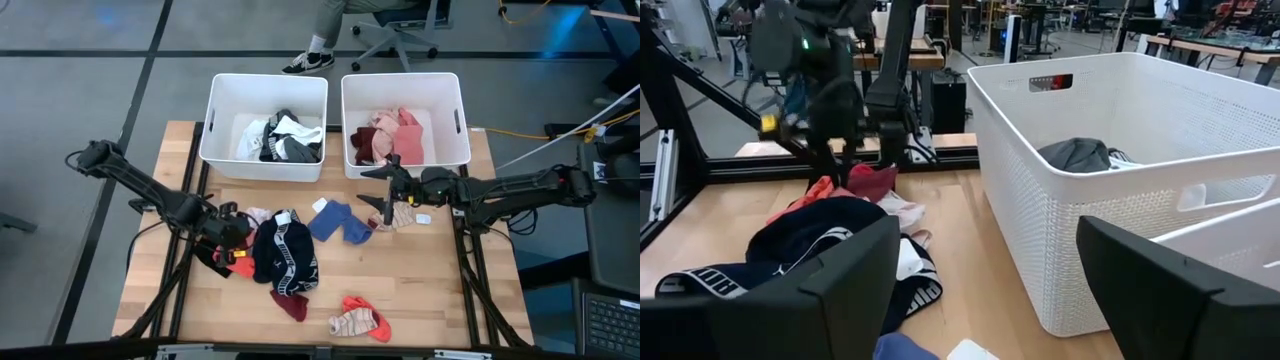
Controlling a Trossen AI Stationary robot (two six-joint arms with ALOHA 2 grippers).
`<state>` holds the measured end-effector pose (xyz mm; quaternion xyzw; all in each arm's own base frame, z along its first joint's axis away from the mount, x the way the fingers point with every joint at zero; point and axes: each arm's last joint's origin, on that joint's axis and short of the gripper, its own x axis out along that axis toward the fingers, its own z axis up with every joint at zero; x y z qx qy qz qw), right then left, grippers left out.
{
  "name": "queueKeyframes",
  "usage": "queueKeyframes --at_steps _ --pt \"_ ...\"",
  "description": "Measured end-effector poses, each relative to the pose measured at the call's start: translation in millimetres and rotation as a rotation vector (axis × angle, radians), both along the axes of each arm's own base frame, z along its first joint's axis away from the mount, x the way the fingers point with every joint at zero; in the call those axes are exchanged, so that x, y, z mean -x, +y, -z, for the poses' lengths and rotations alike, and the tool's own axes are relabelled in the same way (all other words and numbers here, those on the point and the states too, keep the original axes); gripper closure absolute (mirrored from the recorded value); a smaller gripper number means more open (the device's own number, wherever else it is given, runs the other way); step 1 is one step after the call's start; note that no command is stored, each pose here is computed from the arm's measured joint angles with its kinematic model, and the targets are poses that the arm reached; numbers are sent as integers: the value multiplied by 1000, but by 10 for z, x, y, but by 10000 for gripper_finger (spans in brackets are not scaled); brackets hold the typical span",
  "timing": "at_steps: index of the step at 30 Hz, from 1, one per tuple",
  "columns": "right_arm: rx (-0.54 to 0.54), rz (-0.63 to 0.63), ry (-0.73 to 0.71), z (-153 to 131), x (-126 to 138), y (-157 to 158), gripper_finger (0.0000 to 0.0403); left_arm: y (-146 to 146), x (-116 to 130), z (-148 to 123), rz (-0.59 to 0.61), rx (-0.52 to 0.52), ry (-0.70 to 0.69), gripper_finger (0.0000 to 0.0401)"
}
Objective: Sort clothes
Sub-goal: Put the top maroon sock into the right white laundry bin
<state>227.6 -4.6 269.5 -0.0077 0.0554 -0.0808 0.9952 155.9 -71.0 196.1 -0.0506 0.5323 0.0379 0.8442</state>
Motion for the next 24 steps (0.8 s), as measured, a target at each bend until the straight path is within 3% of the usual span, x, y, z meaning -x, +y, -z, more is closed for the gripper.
queueKeyframes --at_steps 5,14,20,24 --pt "0 1 13 12 1 0 97 -35 -86 -318 38 -14 -66 398" --pt "-1 1 20 20 2 0 97 -52 -312 -942 69 -253 -415 398" --pt "-1 1 26 25 3 0 97 -14 -497 -1158 116 -317 -645 399" --pt "-6 -34 26 25 2 10 97 71 -570 -1243 105 -361 -722 397"
